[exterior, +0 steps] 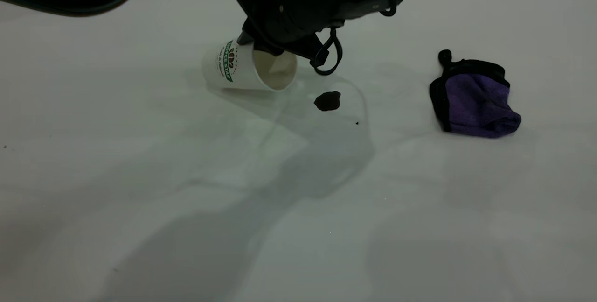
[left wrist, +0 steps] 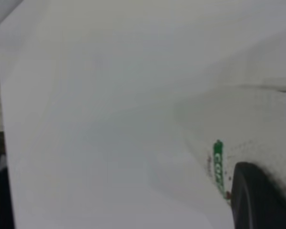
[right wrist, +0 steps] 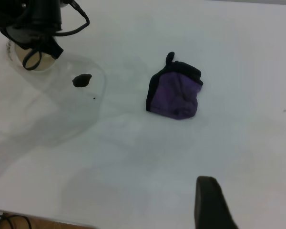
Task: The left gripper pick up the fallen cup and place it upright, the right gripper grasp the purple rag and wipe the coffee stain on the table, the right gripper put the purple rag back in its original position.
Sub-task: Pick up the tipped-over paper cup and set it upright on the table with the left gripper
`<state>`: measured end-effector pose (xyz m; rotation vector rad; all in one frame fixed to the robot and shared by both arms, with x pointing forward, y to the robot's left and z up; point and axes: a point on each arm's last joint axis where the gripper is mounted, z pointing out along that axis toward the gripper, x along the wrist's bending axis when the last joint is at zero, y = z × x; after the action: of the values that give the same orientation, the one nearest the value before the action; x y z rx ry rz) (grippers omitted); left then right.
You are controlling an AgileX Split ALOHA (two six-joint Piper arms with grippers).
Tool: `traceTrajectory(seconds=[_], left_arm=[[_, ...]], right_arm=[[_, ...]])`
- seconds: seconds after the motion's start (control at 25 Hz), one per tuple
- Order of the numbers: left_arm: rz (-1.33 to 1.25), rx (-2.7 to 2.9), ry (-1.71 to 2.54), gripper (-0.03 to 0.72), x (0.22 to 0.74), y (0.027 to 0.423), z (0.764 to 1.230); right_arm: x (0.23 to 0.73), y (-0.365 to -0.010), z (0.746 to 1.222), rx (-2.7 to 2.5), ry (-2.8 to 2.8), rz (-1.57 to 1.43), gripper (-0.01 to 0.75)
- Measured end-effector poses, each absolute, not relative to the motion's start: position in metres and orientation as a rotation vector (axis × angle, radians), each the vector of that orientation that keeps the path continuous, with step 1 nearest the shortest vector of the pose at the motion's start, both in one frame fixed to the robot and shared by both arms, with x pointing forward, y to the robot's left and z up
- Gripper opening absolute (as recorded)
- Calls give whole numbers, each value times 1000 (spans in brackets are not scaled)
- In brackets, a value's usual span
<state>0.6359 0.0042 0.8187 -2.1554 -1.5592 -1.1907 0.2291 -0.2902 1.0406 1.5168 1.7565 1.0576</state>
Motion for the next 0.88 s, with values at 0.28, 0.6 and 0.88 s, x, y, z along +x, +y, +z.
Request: traceTrajectory(seconds=[0.28,0.6,0.88], left_arm=[[-977,-2387,-1424,1,649,-8,859],[-498,-2648,-1387,1,692,41,884],[-233,-2655,-1564,1,727,120,880]], right_arm=[[229,-290,1041,1517,1757,1058,446],[229,-290,1041,1517,1757,1058,446],[229,-290,1041,1517,1757,1058,446]])
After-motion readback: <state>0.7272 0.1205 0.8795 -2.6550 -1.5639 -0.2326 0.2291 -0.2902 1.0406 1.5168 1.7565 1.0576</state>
